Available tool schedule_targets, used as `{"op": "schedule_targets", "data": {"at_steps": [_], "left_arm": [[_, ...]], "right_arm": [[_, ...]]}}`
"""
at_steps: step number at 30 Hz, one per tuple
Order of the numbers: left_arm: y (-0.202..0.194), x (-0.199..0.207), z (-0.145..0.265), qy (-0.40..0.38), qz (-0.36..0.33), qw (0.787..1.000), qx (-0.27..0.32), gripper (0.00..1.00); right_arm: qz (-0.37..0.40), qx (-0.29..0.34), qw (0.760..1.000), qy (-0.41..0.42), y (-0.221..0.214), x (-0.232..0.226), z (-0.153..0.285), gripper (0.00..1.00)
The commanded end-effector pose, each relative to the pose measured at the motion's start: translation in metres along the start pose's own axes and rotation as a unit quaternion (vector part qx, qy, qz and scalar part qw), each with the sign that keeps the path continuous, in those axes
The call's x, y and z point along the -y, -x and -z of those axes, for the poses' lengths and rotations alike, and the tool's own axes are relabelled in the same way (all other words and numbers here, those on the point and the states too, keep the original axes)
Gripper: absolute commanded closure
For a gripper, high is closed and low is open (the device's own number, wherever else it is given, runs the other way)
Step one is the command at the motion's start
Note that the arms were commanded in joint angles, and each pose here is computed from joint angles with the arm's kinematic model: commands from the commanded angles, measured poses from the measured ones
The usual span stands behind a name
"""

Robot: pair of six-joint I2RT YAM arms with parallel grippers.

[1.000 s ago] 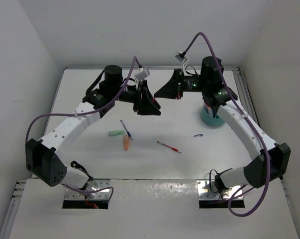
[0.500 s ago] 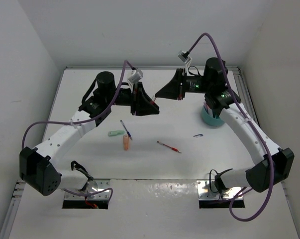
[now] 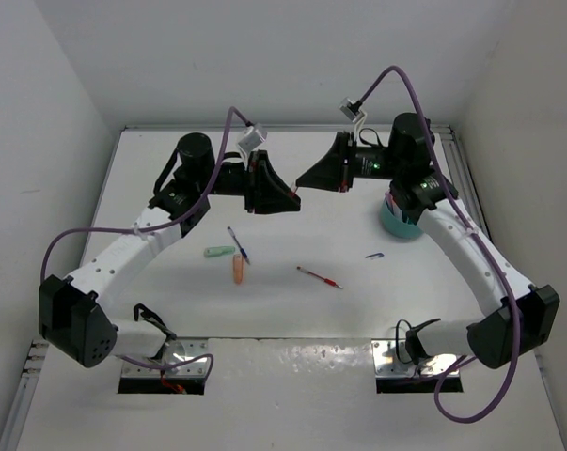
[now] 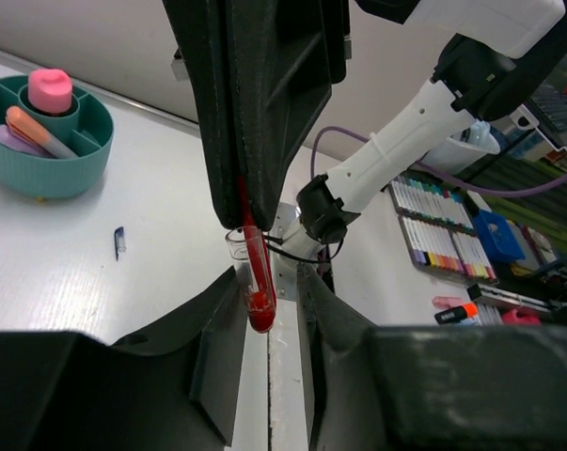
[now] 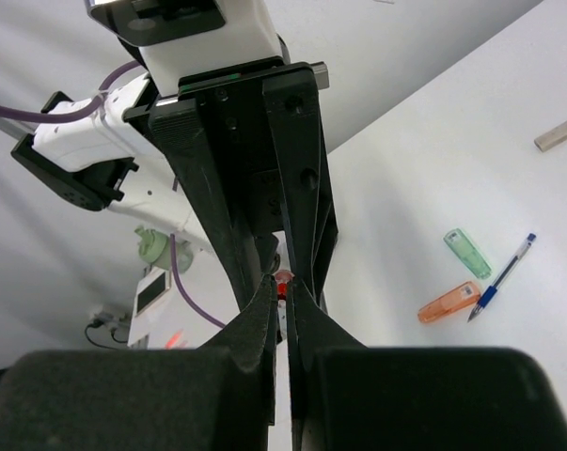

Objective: Sort the stationery into containers
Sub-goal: Pick up the pen cap from the center of the board.

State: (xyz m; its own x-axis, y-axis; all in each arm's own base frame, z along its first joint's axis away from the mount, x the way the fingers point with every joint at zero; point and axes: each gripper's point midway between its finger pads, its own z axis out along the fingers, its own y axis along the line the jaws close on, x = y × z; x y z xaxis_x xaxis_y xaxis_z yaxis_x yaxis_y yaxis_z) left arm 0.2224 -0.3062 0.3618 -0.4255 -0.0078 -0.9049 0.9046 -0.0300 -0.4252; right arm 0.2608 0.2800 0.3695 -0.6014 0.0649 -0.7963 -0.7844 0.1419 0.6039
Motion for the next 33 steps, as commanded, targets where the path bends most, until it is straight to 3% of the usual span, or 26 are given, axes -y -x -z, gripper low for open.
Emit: {"op": "schedule_targets", "data": {"at_steps": [1, 11, 15, 23, 33], "left_arm": [[0.013, 0.011, 0.001, -0.031, -0.020, 0.999, 0.003, 0.68], [0.014, 0.001, 0.006, -0.027, 0.001, 1.000, 0.001, 0.69], [0.016, 0.002, 0.006, -0.026, 0.001, 1.000, 0.005, 0.62], [0.021, 0.003, 0.005, -0.029, -0.002, 1.000, 0.009, 0.60], [0.022, 0.000, 0.004, -0.028, 0.001, 1.000, 0.012, 0.75]], "right_arm": [[0.034, 0.012, 0.999, 0.013, 0.006, -0.012, 0.005, 1.00], [0.036, 0.011, 0.999, 0.006, 0.003, -0.010, 0.010, 1.00], [0.035, 0.009, 0.999, 0.004, 0.001, -0.008, 0.011, 1.00], [0.032, 0.005, 0.999, 0.001, -0.003, -0.006, 0.010, 1.00], [0.031, 0.001, 1.000, 0.002, -0.006, -0.006, 0.009, 1.00]]}}
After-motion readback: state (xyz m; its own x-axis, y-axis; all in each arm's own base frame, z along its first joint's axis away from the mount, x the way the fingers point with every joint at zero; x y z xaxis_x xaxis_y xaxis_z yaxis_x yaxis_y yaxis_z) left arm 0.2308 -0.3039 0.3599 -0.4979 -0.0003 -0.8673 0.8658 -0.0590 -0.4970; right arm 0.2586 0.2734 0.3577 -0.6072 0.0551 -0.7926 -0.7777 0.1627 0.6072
